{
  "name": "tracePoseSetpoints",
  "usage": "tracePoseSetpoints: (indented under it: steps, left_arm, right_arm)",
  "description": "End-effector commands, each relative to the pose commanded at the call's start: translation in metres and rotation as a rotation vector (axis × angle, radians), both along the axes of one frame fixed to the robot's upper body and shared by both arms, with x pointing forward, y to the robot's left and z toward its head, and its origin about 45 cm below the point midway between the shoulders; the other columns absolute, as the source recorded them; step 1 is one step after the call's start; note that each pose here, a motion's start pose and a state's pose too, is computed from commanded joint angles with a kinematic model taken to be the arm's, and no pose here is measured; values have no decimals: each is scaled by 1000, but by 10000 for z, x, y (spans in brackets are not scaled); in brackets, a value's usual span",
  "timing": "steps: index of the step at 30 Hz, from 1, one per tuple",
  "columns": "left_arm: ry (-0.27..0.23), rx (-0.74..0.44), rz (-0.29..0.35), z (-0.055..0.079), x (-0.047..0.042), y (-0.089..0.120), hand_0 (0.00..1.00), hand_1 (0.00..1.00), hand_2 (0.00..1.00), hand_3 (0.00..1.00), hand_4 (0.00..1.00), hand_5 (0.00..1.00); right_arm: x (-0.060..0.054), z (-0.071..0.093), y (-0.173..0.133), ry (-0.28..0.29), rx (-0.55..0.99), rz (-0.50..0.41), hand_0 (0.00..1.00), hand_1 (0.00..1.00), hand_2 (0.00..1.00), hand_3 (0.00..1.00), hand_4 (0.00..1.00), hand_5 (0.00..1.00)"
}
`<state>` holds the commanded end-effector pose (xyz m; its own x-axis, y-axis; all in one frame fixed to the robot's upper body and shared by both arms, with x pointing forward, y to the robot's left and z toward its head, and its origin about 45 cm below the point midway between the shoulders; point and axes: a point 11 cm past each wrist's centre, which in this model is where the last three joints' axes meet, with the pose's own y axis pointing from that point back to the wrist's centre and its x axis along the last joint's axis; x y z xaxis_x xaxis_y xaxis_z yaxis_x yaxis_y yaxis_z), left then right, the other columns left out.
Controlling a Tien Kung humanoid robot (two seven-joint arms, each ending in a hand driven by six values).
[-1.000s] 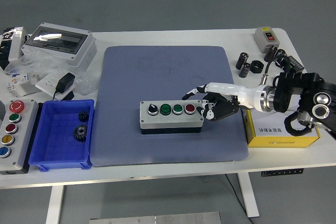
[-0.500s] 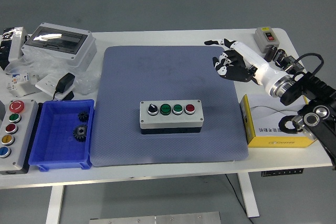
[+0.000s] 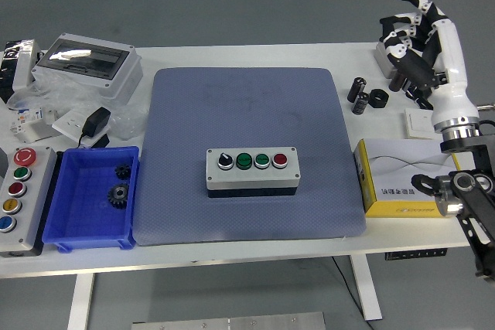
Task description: Pick up the button,place it on the desk,press the button,press the button
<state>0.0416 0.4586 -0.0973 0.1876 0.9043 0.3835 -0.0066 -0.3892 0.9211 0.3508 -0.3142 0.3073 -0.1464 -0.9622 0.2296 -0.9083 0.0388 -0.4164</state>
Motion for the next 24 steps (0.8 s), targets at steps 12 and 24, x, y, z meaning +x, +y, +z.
tracePoseSetpoints:
  steps: [12,24]
  left_arm:
    - [-17,44,-72,124,240,208,608,599,524,602,650,131]
    - [16,20,-2,22,-85,75,607,601,524,602,652,139]
  right_arm:
    - [-330,210,-594,-104,104,-147,778,767,777,816,799,585]
    - [-169,-61,-410,0,148,-75,771,763,772,791,791,587]
